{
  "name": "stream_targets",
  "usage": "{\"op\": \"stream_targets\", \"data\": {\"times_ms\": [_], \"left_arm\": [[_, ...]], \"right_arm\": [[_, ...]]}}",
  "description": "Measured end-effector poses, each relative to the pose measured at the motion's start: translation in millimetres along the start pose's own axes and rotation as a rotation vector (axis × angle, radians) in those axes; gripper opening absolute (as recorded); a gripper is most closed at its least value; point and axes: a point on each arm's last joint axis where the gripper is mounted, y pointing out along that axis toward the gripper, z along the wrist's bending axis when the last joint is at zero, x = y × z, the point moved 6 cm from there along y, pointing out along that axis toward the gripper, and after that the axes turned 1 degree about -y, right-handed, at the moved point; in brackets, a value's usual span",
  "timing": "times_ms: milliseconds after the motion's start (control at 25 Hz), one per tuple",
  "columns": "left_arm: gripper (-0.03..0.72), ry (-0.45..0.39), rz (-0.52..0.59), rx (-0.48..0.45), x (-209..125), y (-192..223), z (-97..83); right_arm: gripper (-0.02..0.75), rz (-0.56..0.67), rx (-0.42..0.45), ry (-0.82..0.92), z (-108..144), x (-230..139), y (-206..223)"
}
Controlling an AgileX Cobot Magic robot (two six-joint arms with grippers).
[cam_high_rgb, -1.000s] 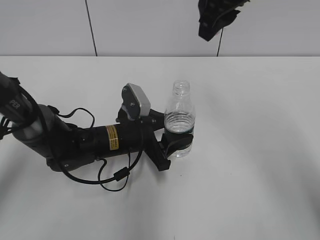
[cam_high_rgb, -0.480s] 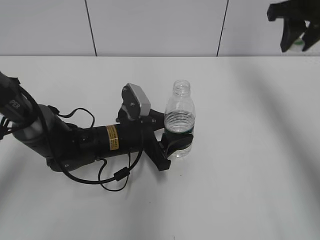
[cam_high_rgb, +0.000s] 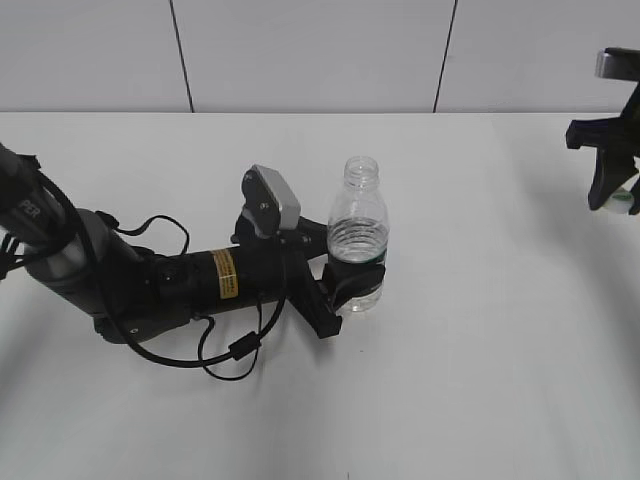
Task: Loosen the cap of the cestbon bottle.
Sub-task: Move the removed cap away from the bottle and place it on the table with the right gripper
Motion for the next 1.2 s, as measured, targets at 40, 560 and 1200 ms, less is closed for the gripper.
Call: {"op": "stream_targets", "data": {"times_ms": [40,560,1200], "left_arm": [[0.398,-0.001,0.001,0.002,0,0,0.3],[0.398,-0.002,0.003,0.005,0,0,0.8],[0.398,-0.003,0.003,0.009,0,0,1.3]], "right_arm": [[0.299,0.008,-0.001,0.007,-3,-3,5],[0.299,0.092,-0.009,-0.013,-7,-6,73],[0.299,0.085,-0.011,-0.118,-8,-3,86]]}}
